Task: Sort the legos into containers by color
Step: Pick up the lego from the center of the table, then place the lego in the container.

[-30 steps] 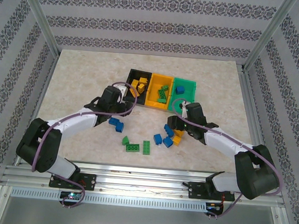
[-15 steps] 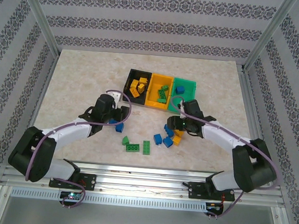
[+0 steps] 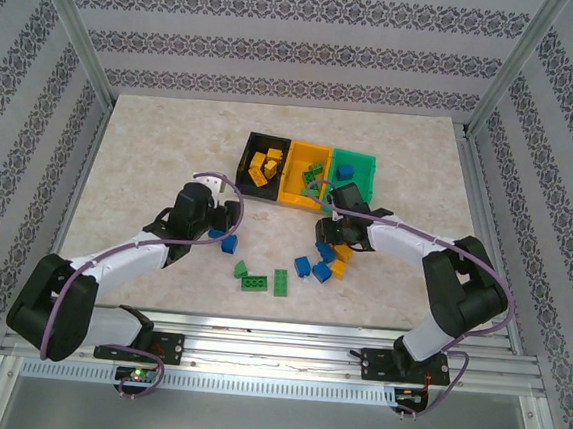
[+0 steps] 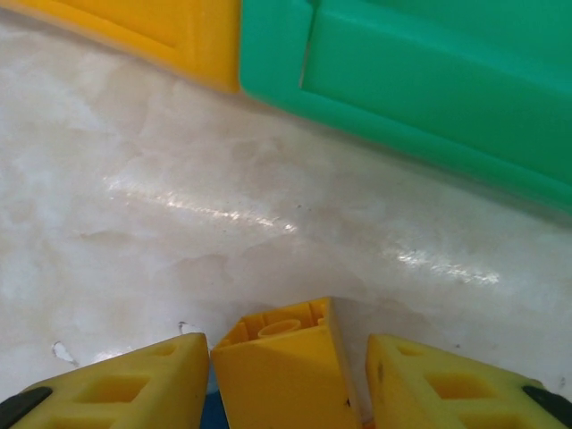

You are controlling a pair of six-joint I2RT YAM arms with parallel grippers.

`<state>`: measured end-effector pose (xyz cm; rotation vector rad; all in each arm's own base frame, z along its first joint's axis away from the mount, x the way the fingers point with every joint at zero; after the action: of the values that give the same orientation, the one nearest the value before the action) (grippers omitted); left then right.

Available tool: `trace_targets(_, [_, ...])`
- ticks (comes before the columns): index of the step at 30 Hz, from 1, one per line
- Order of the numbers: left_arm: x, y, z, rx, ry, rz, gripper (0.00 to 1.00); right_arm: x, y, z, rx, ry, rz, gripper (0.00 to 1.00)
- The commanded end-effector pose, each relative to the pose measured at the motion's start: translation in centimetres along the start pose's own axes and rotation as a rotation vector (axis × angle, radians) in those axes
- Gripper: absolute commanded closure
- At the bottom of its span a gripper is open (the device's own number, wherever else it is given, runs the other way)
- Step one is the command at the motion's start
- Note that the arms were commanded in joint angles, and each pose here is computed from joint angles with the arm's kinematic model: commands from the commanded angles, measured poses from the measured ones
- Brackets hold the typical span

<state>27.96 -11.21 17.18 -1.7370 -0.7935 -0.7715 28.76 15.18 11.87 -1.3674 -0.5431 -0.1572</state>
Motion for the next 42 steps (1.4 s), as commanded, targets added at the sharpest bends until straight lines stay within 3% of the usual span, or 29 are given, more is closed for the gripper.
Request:
trace_targets(1, [0.8, -0.4, 0.6, 0.025, -0.034, -0.058, 0.38, -1.6, 0.0, -1.2, -0.089, -0.002, 0.051, 0.51])
trace_targets(6, [1.0, -0.5, 0.9, 0.047, -0.034, -0.061, 0.38, -1.9, -0.2, -2.2, -0.037, 0.073, 0.031, 0.5])
trace_targets(11, [1.0, -0.5, 0.9, 0.04, -0.037, -0.063, 0.38, -1.0, 0.4, -0.6, 0.011, 0.036, 0.044, 0.48])
trace_targets(17, [1.0, -0.9, 1.3, 0.065, -0.043, -0.08, 0.38, 0.0, 0.6, 1.1, 0.005, -0.025, 0.042, 0.66])
trace_targets(21, [0.5, -0.2, 1.8, 0.103, -0.073, -0.052, 0.39, 1.1, -0.6, 2.6, 0.007, -0.085, 0.016, 0.68])
trace_targets(27, [0.9, -0.5, 2.1, 0.132, -0.066, -0.059, 0.39, 5.6, -3.1, 6.2, 0.077, -0.163, -0.095, 0.68])
trace_targets(35, [0.4, -0.4, 3.2, 0.173, -0.092, -0.083, 0.4, 15.5, -4.2, 10.9, 0.201, -0.168, -0.272, 0.65])
trace_targets(40, [0.4, -0.1, 3.1, 0.159, -0.092, -0.07, 0.4, 20.0, -2.5, 12.2, 0.203, -0.152, -0.292, 0.49])
trace_targets(42, [0.4, -0.2, 3.1, 0.161, -0.091, -0.07, 0.4, 20.3, -2.4, 12.4, 0.216, -0.145, -0.291, 0.48])
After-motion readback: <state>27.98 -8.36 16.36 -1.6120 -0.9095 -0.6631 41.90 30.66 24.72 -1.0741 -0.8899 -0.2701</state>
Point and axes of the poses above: each hand's point on the last joint's axis, 136 mm out from that joint toward the fingers, its own y axis out along the fingers, its own z axis along the line the jaws close on, x = y × z, the point moved 9 cm from there along -y, back along the fingers, and after that the axes turned 6 degrees about -y, right-handed, at the moved point
